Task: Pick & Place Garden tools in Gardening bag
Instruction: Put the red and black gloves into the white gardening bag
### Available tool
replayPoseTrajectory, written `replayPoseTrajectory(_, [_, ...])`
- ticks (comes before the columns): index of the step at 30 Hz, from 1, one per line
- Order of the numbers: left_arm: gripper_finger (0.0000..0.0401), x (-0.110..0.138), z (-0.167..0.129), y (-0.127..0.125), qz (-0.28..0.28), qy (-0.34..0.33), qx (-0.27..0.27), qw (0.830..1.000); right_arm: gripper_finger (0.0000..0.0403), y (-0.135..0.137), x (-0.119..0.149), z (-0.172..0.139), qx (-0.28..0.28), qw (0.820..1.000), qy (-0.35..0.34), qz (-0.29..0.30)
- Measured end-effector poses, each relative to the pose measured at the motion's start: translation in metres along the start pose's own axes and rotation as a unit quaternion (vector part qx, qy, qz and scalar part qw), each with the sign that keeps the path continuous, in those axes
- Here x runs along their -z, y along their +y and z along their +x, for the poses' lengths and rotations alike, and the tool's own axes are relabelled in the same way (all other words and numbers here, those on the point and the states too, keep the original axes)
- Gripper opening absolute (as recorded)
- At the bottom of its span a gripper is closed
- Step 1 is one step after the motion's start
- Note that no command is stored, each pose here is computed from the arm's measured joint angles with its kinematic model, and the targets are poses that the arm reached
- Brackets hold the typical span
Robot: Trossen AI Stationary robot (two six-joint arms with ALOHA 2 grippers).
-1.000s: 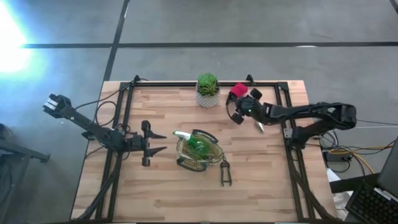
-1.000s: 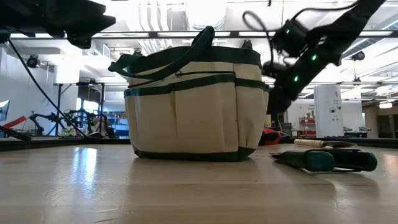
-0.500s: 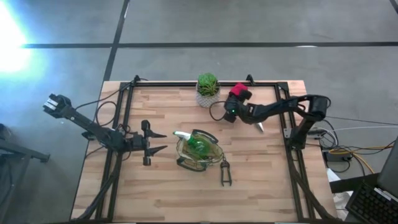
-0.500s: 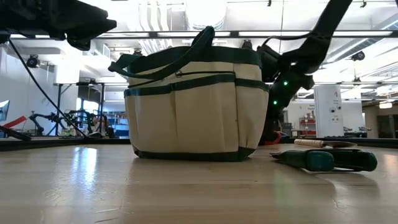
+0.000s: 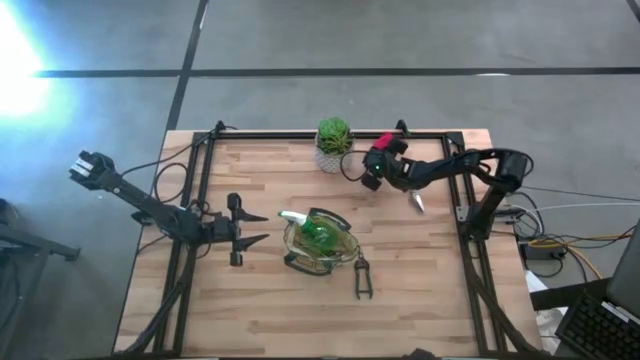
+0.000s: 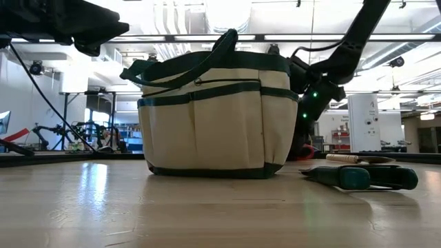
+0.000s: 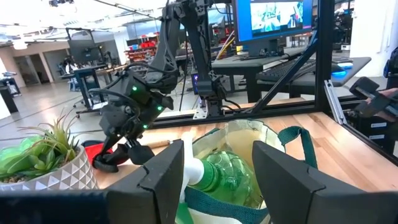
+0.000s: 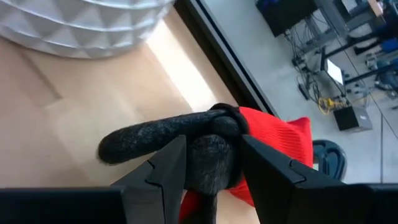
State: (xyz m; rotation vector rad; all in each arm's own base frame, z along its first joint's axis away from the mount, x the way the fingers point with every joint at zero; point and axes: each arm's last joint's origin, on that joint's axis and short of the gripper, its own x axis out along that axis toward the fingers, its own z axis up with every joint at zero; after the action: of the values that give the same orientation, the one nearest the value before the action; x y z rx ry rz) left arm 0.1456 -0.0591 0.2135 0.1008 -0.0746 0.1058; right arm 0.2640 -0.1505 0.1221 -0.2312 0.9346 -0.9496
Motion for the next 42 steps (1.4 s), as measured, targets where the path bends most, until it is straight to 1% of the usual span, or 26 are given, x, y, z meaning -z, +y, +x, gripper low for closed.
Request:
replayPoseTrajectory(6, [0.0193,0.000,0.000,0.000,0.000,0.000,0.000,1.000,0.0126,-0.005,0.004,0.007,0.007,1.000,0.014,0.006])
replayPoseTrajectory(9, [0.0193,0.000,0.000,0.000,0.000,0.000,0.000,1.000,0.0108,-0.004,0.006,0.009,0.008,1.000,0.018,0.014])
replayPoseTrajectory(11, [0.0193,0.000,0.000,0.000,0.000,0.000,0.000,1.000,0.0087,-0.003,0.007,0.010,0.007,1.000,0.022,0.015])
replayPoseTrajectory(15, [0.0193,0.000,0.000,0.000,0.000,0.000,0.000,1.000,0.0025,-0.002,0.011,0.008,0.002,0.999,0.043,0.008])
replayPoseTrajectory(16, [0.0193,0.000,0.000,0.000,0.000,0.000,0.000,1.000,0.0018,-0.002,0.012,0.007,0.001,0.999,0.048,0.006])
replayPoseTrajectory(20, [0.0193,0.000,0.000,0.000,0.000,0.000,0.000,1.000,0.0011,-0.001,0.012,0.004,-0.005,0.997,0.071,-0.001])
replayPoseTrajectory(24, [0.0193,0.000,0.000,0.000,0.000,0.000,-0.001,1.000,0.0010,0.002,0.001,-0.003,-0.013,0.998,0.065,-0.008])
replayPoseTrajectory(29, [0.0193,0.000,0.000,0.000,0.000,0.000,0.000,1.000,0.0009,0.001,-0.023,-0.023,-0.026,0.999,0.033,-0.011])
replayPoseTrajectory(35, [0.0193,0.000,0.000,0.000,0.000,0.000,-0.001,1.000,0.0008,-0.008,-0.047,-0.064,-0.045,0.999,0.013,-0.018])
replayPoseTrajectory(39, [0.0193,0.000,0.000,0.000,0.000,0.000,-0.001,1.000,0.0008,-0.020,-0.054,-0.090,-0.053,0.999,0.007,-0.001])
replayPoseTrajectory(42, [0.0193,0.000,0.000,0.000,0.001,0.000,-0.001,1.000,0.0008,-0.029,-0.053,-0.110,-0.066,0.998,0.002,0.021])
